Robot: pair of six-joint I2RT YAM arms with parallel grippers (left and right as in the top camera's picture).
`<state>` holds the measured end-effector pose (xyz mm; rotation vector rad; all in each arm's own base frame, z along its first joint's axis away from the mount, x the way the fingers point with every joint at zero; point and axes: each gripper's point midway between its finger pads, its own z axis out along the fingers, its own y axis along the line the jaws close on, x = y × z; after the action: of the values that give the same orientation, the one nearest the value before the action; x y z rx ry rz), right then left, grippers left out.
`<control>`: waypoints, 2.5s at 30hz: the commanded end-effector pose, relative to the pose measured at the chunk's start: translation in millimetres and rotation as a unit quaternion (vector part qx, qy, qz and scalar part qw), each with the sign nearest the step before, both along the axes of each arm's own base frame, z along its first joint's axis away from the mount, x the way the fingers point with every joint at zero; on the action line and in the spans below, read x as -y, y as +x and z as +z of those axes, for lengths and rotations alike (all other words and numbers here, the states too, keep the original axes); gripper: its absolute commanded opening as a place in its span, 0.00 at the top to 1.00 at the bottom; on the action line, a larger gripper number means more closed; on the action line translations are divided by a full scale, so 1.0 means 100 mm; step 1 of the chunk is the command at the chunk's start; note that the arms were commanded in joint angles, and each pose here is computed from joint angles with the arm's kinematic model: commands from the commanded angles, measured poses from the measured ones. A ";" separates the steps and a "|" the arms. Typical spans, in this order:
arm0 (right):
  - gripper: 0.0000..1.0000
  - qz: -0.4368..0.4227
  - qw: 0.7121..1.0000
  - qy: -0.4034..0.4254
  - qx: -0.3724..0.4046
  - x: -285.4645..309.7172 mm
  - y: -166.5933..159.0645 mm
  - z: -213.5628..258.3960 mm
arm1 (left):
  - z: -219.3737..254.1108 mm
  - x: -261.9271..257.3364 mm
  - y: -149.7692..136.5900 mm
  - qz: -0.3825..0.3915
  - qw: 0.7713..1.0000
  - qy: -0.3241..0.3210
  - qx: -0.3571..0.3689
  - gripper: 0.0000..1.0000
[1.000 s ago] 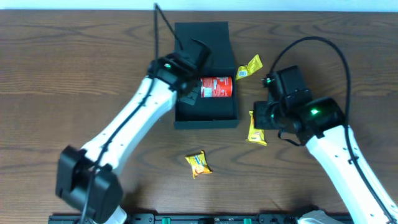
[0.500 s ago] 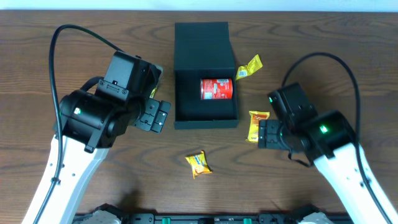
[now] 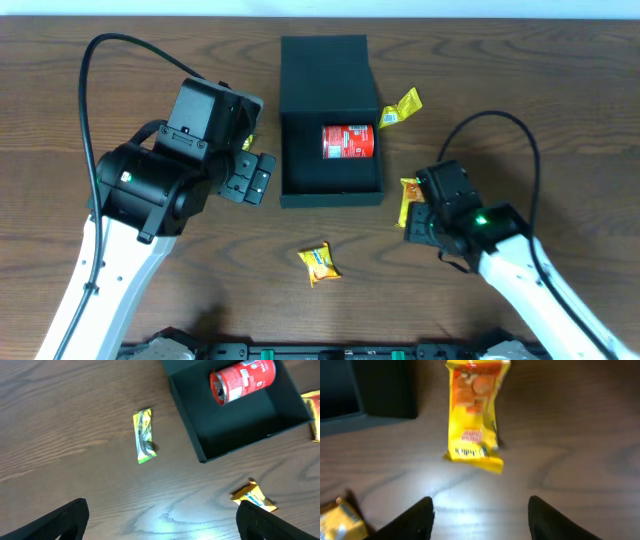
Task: Pack container
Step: 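Release the can and withdraw the left gripper from the box, then grasp the yellow snack packet right of the box with right gripper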
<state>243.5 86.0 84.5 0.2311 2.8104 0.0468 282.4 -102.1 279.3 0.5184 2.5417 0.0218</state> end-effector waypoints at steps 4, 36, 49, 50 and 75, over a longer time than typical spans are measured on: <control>0.46 0.006 0.999 -0.022 -0.037 -0.04 0.07 -0.34 | 0.03 -0.05 0.04 0.003 1.000 0.014 0.008 0.05; 0.59 -0.008 0.994 -0.096 -0.049 0.15 0.19 -0.64 | 0.03 -0.05 0.03 0.003 1.000 0.015 0.008 0.05; 0.80 -0.007 0.994 -0.095 -0.054 0.13 0.20 -0.69 | 0.02 -0.05 0.03 0.003 1.000 0.015 0.007 0.05; 0.81 -0.007 0.994 -0.095 -0.053 0.13 0.20 -0.69 | 0.02 -0.05 0.03 0.003 1.000 0.015 0.007 0.05; 0.30 -0.027 0.999 -0.038 0.003 0.12 0.56 -0.57 | 0.02 -0.06 0.02 0.004 1.000 0.018 0.004 0.05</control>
<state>290.4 83.1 22.6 0.2710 2.8300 -0.0375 281.8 -98.8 278.4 0.5150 2.5487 0.0450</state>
